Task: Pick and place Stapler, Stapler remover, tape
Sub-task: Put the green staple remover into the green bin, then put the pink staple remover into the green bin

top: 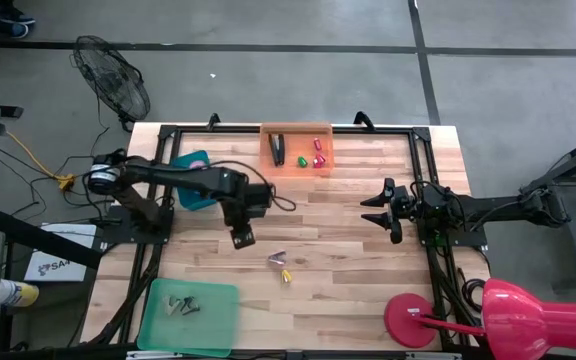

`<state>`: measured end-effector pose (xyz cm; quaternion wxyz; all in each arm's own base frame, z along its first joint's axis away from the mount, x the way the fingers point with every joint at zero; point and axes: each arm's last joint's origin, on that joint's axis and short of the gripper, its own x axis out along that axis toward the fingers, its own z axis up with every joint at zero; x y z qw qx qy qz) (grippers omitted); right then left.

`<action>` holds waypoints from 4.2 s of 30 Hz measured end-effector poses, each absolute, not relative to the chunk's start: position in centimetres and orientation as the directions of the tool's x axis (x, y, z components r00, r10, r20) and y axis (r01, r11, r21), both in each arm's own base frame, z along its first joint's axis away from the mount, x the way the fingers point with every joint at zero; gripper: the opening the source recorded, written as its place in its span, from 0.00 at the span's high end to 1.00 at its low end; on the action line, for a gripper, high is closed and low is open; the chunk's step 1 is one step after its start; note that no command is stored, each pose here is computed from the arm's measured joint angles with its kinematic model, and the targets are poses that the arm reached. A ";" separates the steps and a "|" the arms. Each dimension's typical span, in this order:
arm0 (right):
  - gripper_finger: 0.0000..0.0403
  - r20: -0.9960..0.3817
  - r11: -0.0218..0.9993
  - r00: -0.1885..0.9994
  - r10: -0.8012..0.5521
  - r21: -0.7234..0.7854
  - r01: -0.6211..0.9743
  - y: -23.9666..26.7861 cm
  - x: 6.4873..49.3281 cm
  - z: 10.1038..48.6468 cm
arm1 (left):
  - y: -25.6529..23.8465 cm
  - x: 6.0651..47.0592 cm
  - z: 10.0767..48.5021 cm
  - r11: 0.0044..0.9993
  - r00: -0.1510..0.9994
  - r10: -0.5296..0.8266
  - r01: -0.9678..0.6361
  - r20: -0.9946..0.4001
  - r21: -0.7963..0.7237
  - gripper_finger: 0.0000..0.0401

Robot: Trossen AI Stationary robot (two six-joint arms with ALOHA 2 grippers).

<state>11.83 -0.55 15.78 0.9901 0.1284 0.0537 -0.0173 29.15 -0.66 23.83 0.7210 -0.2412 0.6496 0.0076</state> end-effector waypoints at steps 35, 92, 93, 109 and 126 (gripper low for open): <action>0.53 -0.111 0.966 0.994 -0.021 0.252 0.048 -0.6 11.8 15.8 | -18.3 21.0 24.5 0.714 0.033 -0.129 -0.691 -0.991 -0.116 0.77; 0.53 -0.111 0.966 0.994 -0.020 0.252 0.048 -0.5 11.8 15.8 | -21.8 23.2 24.1 0.739 0.043 -0.086 -0.667 -0.995 -0.093 0.47; 0.53 -0.111 0.966 0.994 -0.021 0.252 0.048 -0.6 11.8 15.8 | -21.7 23.2 24.7 0.760 0.064 -0.052 -0.645 -0.997 -0.081 0.47; 0.53 -0.111 0.966 0.994 -0.021 0.252 0.048 -0.6 11.8 15.8 | -16.2 28.8 25.1 0.963 0.330 0.147 -0.263 -0.933 0.059 0.47; 0.53 -0.111 0.966 0.994 -0.021 0.252 0.048 -0.5 11.8 15.8 | -11.8 31.0 17.4 0.999 0.518 0.053 -0.033 -0.854 0.042 0.47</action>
